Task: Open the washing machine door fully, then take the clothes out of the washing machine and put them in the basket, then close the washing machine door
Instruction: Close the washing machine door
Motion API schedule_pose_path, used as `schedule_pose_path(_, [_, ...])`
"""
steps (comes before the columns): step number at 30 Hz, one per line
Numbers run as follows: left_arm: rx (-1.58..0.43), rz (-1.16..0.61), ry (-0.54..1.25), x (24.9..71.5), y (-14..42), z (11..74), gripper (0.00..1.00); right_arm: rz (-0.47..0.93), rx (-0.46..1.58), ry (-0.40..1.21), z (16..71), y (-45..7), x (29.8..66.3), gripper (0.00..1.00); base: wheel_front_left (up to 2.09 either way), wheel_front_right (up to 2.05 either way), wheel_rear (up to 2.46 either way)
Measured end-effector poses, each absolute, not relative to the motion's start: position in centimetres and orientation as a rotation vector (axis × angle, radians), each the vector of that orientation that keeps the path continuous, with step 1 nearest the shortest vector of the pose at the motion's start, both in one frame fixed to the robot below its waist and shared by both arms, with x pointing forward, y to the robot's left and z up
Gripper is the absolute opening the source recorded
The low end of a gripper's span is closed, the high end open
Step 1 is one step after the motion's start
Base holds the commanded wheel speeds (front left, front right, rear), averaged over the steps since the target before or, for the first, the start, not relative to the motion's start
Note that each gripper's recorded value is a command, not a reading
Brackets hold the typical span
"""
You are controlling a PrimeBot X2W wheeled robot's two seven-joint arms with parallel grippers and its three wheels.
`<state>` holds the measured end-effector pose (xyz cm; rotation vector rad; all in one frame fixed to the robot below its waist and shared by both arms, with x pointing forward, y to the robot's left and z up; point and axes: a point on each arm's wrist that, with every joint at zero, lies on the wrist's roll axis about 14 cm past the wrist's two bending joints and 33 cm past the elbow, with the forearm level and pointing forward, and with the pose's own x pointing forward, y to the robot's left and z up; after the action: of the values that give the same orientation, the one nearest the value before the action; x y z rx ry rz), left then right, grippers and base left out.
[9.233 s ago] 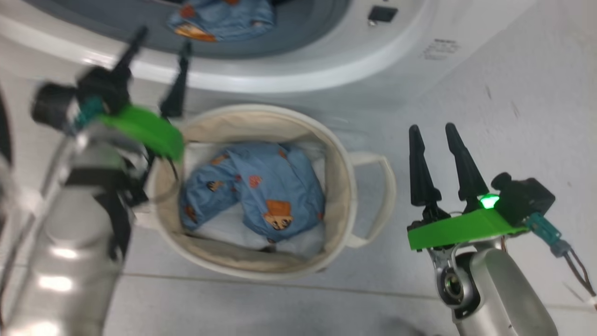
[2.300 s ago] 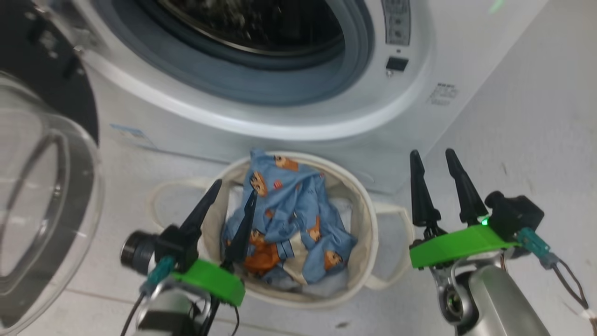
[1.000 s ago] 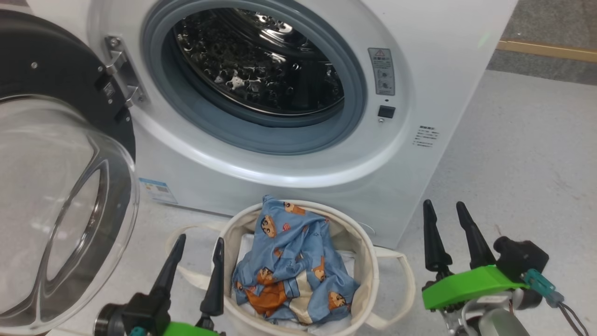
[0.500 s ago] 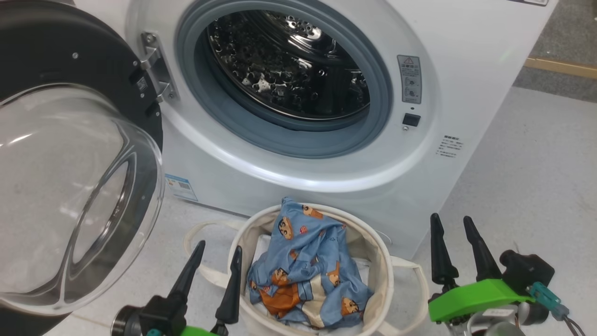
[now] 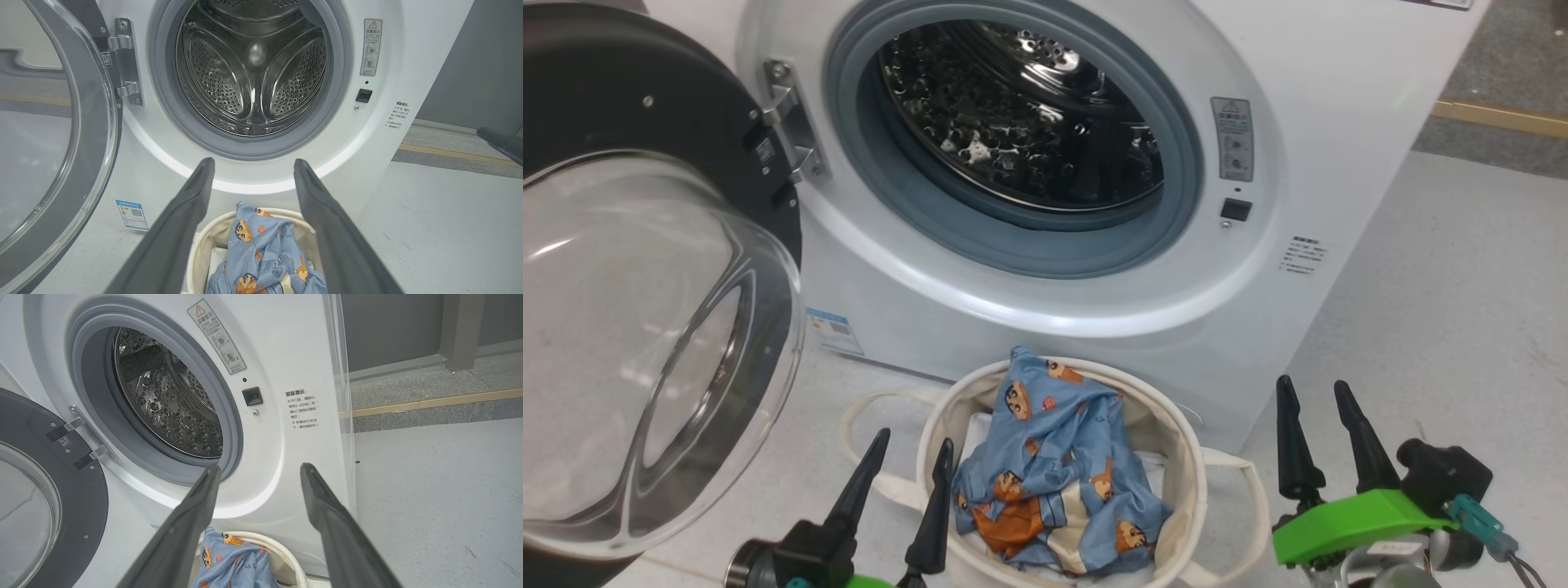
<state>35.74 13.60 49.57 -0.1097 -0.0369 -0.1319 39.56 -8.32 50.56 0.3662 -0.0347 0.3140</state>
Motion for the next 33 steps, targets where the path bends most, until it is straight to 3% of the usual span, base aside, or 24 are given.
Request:
schedule_pose_path(14, [-0.147, -0.164, -0.029, 35.9, 12.6, 49.4, 1.0, 0.282, 0.359, -0.047, 50.9, -9.5, 38.9, 1.0, -0.28, 0.09, 0.19])
schedule_pose_path(22, [-0.147, -0.162, -0.038, 35.8, 12.7, 49.7, 1.0, 0.287, 0.358, -0.054, 51.1, -9.4, 38.8, 1.0, -1.77, 1.01, 0.76])
schedule_pose_path(33, [-0.134, -0.163, -0.038, 36.0, 12.7, 49.7, 1.0, 0.291, 0.361, -0.034, 50.5, -9.1, 39.0, 1.0, -2.22, 1.89, 0.32])
